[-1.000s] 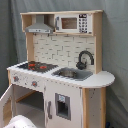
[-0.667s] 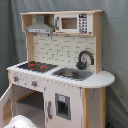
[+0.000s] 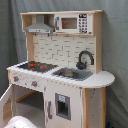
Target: Play with the kitchen
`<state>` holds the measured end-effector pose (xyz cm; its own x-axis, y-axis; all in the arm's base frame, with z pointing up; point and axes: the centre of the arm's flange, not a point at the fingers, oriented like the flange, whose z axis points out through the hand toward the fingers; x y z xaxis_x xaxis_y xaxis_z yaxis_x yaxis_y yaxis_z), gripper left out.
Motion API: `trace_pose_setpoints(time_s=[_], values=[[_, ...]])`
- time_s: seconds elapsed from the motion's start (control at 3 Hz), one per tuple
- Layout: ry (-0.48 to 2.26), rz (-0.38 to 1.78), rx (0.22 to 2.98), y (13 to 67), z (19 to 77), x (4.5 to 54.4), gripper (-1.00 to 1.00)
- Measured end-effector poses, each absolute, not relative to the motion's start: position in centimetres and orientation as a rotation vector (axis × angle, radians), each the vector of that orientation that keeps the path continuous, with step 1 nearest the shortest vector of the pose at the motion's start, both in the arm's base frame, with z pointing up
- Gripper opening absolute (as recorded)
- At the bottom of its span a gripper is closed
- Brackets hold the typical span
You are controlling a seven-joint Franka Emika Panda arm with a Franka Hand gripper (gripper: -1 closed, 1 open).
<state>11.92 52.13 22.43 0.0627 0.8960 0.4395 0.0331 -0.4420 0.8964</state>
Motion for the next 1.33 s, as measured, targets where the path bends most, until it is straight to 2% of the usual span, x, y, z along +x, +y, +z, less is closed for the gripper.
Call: trace_pose_setpoints(time_s=[0.33, 0.67, 1.33], values=[[0.887, 1.446, 1.611, 49.8, 22.3, 11.4, 1.0], [0.78, 1.345, 1.654, 46.0, 20.8, 15.9, 1.0], [0.718, 1.283, 1.704, 43.6, 20.8, 23.5, 1.0]])
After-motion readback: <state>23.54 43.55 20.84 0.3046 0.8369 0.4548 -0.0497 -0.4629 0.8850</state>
